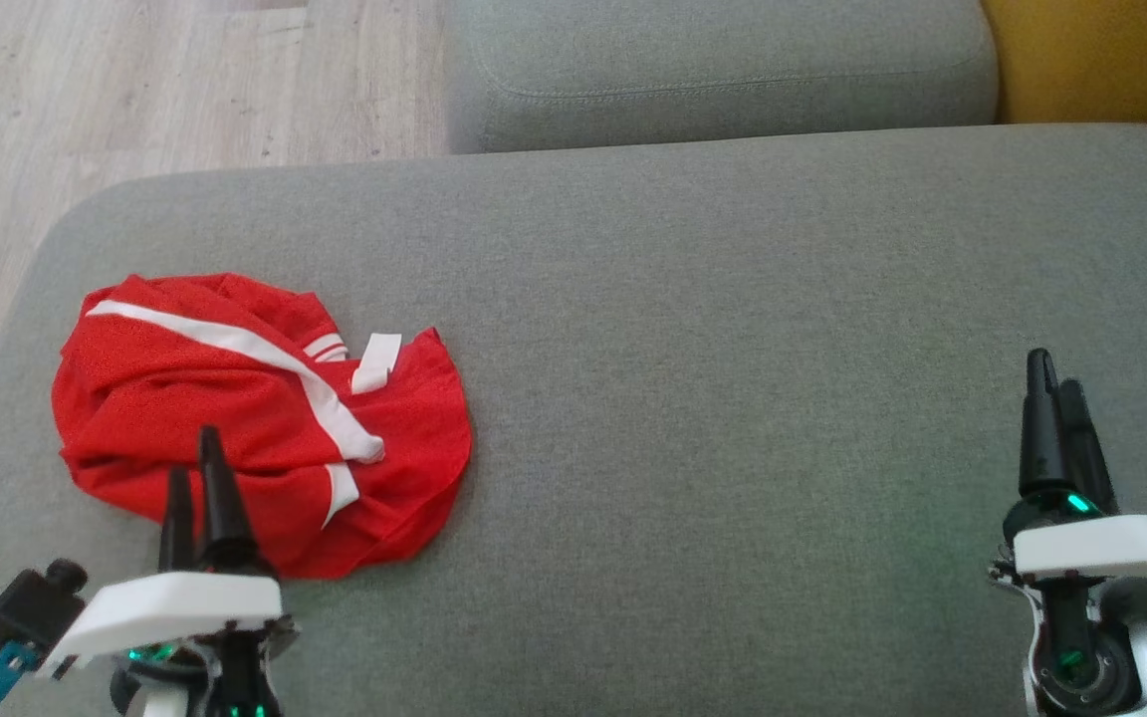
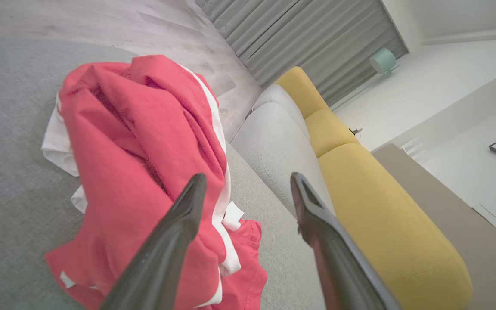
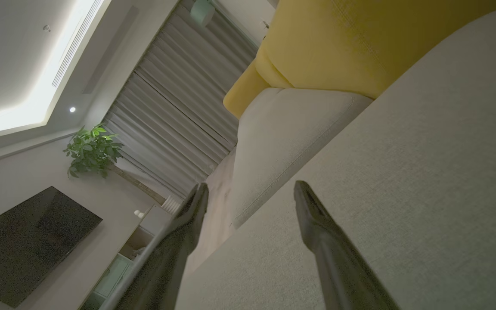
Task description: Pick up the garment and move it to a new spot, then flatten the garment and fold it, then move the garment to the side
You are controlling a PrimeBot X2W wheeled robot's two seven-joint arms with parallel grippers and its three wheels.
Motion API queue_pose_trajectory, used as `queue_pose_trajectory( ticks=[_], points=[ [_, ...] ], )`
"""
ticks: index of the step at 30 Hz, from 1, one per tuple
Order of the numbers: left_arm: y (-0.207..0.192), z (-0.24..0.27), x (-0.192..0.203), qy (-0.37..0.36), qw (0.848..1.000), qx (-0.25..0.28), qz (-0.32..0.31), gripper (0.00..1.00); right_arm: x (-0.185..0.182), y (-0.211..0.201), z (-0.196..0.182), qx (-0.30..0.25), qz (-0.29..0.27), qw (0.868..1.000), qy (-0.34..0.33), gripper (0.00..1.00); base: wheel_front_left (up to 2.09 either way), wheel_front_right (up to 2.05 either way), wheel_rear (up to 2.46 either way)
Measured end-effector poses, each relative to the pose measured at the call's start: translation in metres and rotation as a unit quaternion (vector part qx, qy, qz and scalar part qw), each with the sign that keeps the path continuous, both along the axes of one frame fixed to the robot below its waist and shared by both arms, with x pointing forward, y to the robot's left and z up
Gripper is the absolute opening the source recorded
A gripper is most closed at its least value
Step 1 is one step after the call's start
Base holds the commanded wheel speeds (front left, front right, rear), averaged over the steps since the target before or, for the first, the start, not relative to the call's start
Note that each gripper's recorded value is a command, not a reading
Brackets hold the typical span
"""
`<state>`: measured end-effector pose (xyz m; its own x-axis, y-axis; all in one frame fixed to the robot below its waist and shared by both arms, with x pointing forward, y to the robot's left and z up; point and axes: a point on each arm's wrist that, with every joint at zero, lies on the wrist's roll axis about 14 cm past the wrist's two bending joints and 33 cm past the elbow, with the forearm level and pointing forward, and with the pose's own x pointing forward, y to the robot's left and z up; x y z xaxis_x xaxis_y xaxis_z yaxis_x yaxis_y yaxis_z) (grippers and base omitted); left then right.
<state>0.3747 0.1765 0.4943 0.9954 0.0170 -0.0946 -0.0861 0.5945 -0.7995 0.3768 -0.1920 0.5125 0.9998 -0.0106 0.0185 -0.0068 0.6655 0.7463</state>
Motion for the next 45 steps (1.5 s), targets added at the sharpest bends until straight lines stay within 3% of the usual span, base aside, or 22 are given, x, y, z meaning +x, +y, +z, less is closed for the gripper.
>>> queue_pose_trajectory(
  ticks=[9,25,41,45],
  points=[
    [-0.019,0.004,0.001,-0.009,0.996,0.085,-0.031,1.00,0.000,0.004,0.009,-0.067,0.003,0.998,-0.016,1.00,0.00,0.00,0.00],
    [-0.048,0.007,-0.002,-0.026,0.971,0.224,-0.082,1.00,0.000,0.022,0.013,-0.186,0.026,0.982,-0.033,1.00,0.00,0.00,0.00],
    [-0.070,0.024,-0.001,-0.080,0.934,0.332,-0.102,1.00,-0.001,0.037,0.024,-0.304,0.038,0.950,-0.067,1.00,0.00,0.00,0.00],
    [-0.076,0.028,-0.001,-0.096,0.922,0.359,-0.108,1.00,-0.002,0.041,0.025,-0.341,0.043,0.936,-0.074,1.00,0.00,0.00,0.00]
  ],
)
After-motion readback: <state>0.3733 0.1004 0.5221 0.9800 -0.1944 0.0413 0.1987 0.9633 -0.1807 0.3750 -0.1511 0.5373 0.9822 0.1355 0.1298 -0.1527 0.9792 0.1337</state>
